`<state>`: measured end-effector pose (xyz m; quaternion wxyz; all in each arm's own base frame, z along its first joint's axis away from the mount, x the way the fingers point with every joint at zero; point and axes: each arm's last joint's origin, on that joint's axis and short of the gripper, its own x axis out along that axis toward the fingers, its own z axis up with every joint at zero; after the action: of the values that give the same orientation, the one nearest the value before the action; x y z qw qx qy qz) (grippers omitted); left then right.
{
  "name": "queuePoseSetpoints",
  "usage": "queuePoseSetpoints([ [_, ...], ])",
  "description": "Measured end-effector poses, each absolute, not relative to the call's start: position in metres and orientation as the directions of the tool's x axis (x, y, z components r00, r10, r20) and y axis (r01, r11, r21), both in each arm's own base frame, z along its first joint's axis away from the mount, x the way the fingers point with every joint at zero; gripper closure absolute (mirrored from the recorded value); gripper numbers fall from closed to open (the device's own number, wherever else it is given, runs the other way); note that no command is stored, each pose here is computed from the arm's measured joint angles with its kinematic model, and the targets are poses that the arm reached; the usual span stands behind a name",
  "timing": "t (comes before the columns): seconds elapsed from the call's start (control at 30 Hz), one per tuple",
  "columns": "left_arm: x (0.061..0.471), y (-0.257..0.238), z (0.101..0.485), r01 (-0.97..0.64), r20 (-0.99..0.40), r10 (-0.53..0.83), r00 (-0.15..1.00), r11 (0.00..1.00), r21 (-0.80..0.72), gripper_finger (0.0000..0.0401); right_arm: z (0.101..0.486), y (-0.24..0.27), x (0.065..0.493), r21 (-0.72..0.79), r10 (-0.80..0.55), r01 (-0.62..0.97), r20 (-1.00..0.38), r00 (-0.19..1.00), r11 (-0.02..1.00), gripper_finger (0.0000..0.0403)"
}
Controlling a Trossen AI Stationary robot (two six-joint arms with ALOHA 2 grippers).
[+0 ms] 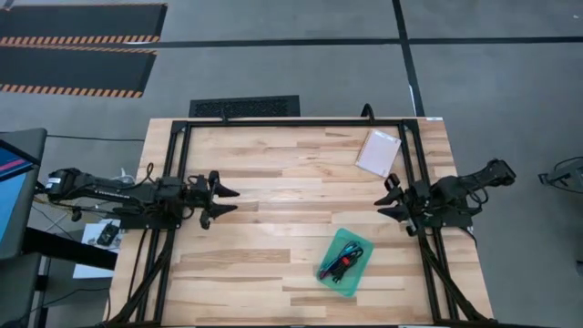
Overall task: Pick and place USB-C Cables
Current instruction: Return to Home Position
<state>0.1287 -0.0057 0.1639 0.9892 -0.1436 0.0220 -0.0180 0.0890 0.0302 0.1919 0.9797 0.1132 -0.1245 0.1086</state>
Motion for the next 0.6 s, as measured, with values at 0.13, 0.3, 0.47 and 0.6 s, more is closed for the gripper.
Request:
queuePoseSetpoints([
  [0.13,0.128,-0.012,0.159,0.111,-0.087,-0.136,0.987,0.963,-0.247,0.0193,0.190,0.030,0.089,0.193,0.187,-0.237,0.248,0.951,0.952,0.0280],
  [0.3,0.127,-0.017,0.157,0.227,-0.107,-0.249,0.963,0.956,-0.187,0.0193,0.187,0.031,0.090,0.191,0.190,-0.232,0.216,0.958,0.954,0.0280],
  [0.47,0.126,-0.012,0.160,0.199,-0.080,-0.213,0.974,0.968,-0.155,0.0193,0.186,0.031,0.090,0.187,0.190,-0.230,0.211,0.959,0.955,0.0280],
  [0.6,0.122,-0.006,0.166,0.138,-0.016,-0.143,0.990,0.974,-0.182,0.0193,0.186,0.031,0.090,0.184,0.190,-0.230,0.211,0.959,0.956,0.0280],
])
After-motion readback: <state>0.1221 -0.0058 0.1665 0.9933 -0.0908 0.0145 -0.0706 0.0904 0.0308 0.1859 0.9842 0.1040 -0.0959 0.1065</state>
